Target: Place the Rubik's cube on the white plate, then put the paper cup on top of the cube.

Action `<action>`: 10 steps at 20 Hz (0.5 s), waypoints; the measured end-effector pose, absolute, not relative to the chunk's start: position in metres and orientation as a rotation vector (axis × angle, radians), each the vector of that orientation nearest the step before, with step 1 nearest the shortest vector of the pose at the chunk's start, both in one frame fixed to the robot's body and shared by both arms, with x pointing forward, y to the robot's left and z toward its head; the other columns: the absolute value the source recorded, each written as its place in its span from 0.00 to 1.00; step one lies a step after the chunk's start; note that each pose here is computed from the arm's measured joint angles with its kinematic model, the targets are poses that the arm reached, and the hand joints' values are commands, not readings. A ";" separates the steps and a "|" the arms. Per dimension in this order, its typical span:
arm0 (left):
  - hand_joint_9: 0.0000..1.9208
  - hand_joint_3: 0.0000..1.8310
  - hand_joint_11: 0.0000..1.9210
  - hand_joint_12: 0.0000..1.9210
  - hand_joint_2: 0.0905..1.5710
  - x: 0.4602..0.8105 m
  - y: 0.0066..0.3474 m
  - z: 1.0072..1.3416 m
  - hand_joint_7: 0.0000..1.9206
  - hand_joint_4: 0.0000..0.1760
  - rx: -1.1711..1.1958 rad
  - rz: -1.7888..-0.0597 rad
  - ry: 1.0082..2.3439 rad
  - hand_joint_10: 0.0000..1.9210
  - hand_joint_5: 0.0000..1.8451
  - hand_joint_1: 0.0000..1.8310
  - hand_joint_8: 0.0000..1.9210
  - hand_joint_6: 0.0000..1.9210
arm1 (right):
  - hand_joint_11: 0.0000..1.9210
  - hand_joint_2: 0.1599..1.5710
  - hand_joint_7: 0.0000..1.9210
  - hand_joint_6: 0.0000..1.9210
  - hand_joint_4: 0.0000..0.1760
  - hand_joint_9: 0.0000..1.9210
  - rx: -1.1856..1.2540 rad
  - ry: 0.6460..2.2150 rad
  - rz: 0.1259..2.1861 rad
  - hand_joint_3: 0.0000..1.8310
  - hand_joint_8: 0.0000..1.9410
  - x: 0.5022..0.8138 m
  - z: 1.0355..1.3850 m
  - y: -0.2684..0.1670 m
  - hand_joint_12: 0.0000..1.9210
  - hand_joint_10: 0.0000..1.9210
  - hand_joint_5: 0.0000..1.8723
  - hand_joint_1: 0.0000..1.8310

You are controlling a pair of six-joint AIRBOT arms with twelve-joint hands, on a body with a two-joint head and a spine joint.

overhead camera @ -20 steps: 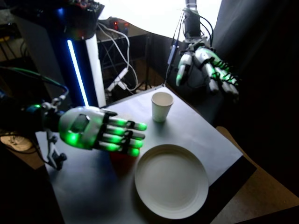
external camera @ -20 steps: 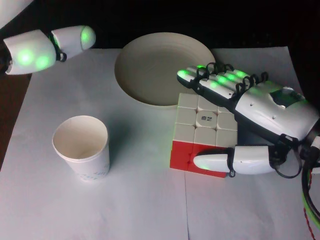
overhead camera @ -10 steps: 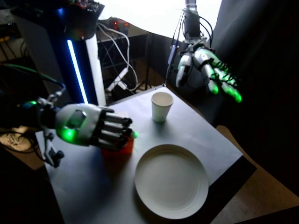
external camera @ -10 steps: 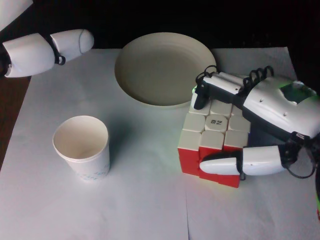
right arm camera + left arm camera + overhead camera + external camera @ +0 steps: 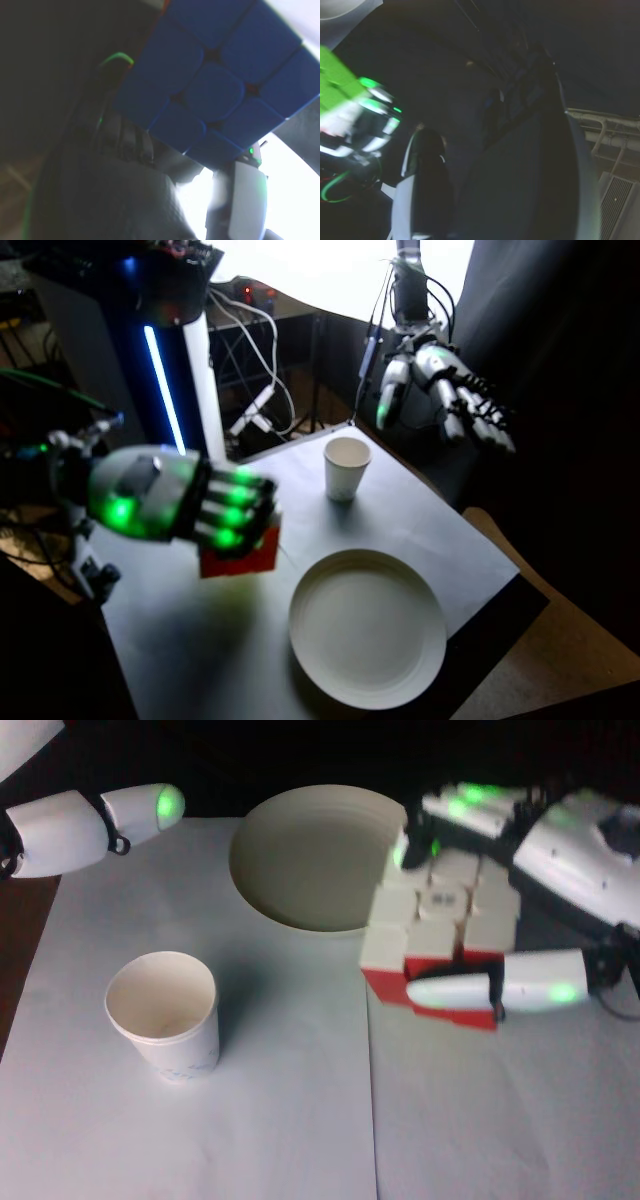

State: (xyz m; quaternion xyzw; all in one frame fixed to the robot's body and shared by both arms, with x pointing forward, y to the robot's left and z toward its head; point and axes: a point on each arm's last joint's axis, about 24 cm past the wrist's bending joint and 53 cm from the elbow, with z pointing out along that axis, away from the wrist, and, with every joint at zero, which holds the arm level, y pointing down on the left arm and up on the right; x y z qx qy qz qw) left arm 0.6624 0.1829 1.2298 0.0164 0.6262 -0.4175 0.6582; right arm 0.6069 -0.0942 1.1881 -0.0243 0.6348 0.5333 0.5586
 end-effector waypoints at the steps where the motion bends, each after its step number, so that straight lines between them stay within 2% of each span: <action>1: 0.00 0.00 0.00 0.08 0.83 0.663 0.183 1.230 0.00 0.61 0.037 -0.945 1.418 0.00 0.06 0.21 0.00 0.00 | 0.42 0.69 0.18 0.80 0.00 0.33 -0.061 1.488 1.258 0.00 0.92 0.609 1.191 -0.094 1.00 1.00 0.08 0.61; 4: 0.00 0.00 0.00 0.04 0.82 0.664 0.185 1.230 0.00 0.63 0.025 -0.944 1.415 0.00 0.05 0.20 0.00 0.00 | 0.42 0.69 0.16 0.78 0.00 0.31 -0.053 1.430 1.241 0.00 0.88 0.628 1.210 -0.098 1.00 1.00 0.09 0.63; 5: 0.00 0.00 0.00 0.09 0.83 0.663 0.185 1.231 0.00 0.67 0.027 -0.945 1.412 0.00 0.04 0.19 0.00 0.00 | 0.39 0.69 0.13 0.78 0.00 0.28 -0.054 1.403 1.241 0.00 0.87 0.633 1.218 -0.098 1.00 1.00 0.08 0.62; 6: 0.00 0.00 0.00 0.04 0.83 0.664 0.186 1.230 0.00 0.54 0.022 -0.943 1.414 0.00 0.05 0.20 0.00 0.00 | 0.40 0.68 0.14 0.78 0.00 0.29 -0.043 1.374 1.243 0.00 0.85 0.642 1.226 -0.096 1.00 1.00 0.09 0.60; 8: 0.00 0.00 0.01 0.01 0.83 0.664 0.187 1.231 0.00 0.56 0.022 -0.940 1.413 0.00 0.05 0.19 0.00 0.00 | 0.38 0.67 0.15 0.75 0.00 0.28 -0.027 1.337 1.257 0.00 0.84 0.654 1.238 -0.089 1.00 1.00 0.10 0.60; 9: 0.00 0.00 0.02 0.02 0.83 0.665 0.188 1.231 0.00 0.57 0.016 -0.940 1.412 0.00 0.05 0.18 0.00 0.00 | 0.40 0.67 0.18 0.71 0.00 0.29 -0.039 1.332 1.259 0.00 0.79 0.659 1.240 -0.082 1.00 0.98 0.12 0.61; 10: 0.00 0.00 0.00 0.10 0.82 0.665 0.187 1.231 0.00 0.63 0.020 -0.941 1.406 0.00 0.04 0.18 0.00 0.00 | 0.40 0.67 0.17 0.69 0.00 0.29 -0.038 1.339 1.260 0.00 0.79 0.665 1.239 -0.075 1.00 0.97 0.12 0.61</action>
